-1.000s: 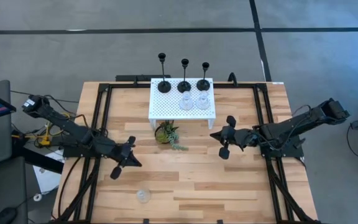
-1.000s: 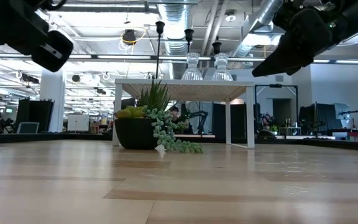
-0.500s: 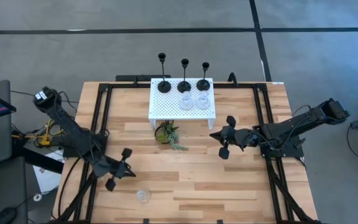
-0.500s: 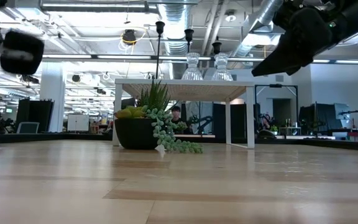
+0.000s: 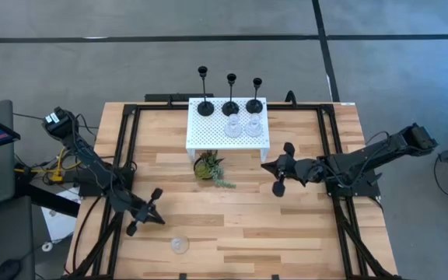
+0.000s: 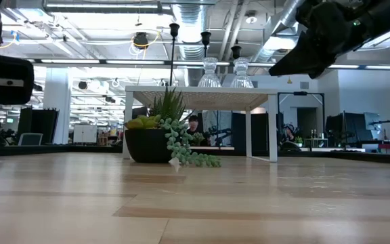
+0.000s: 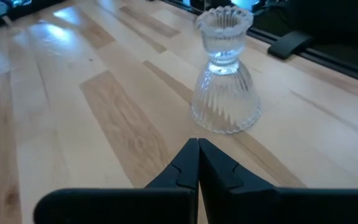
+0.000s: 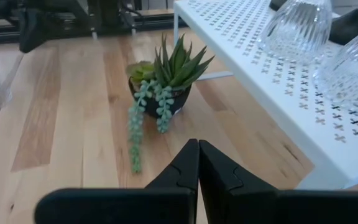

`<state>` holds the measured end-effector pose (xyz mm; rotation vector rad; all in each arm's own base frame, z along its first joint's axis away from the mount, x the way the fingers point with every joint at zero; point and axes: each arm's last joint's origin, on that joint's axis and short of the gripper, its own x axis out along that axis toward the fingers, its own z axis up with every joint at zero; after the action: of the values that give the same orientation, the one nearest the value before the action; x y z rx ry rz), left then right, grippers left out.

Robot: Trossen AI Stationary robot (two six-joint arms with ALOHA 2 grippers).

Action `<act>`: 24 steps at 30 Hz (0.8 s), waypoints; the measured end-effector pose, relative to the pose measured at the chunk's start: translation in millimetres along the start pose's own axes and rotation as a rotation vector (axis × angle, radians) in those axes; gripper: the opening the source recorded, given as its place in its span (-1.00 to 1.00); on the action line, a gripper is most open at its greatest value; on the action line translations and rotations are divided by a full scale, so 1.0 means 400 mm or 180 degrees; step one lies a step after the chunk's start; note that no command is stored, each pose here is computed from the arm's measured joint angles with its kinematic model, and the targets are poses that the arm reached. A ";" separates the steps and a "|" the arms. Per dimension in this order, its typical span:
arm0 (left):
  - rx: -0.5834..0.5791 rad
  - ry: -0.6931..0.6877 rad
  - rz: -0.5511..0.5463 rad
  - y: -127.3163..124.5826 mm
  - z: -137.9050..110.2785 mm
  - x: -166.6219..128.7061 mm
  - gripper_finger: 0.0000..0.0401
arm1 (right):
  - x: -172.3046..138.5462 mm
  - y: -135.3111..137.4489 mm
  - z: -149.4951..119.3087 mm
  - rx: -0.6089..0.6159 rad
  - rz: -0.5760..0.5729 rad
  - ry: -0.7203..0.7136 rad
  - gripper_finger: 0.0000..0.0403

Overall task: Pick & Place candle stick holders
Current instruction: Put the transparent glass candle holder on the shelf aligned with the transparent candle holder

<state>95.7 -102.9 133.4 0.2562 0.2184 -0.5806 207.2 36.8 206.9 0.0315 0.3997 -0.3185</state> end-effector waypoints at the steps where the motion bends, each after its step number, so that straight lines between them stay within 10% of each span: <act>1: 0.0008 -0.0016 -0.0022 0.000 0.001 0.000 -0.98 | 0.001 -0.002 0.001 0.0010 -0.0009 -0.0009 -1.00; 24: -0.0491 -0.0020 0.0093 0.015 0.001 0.007 -0.76 | 0.006 -0.009 0.011 0.0094 -0.0033 -0.0105 -1.00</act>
<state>101.6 -99.6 133.8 0.1082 0.2518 -0.5326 209.7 32.2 210.3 0.0530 0.3626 -0.3346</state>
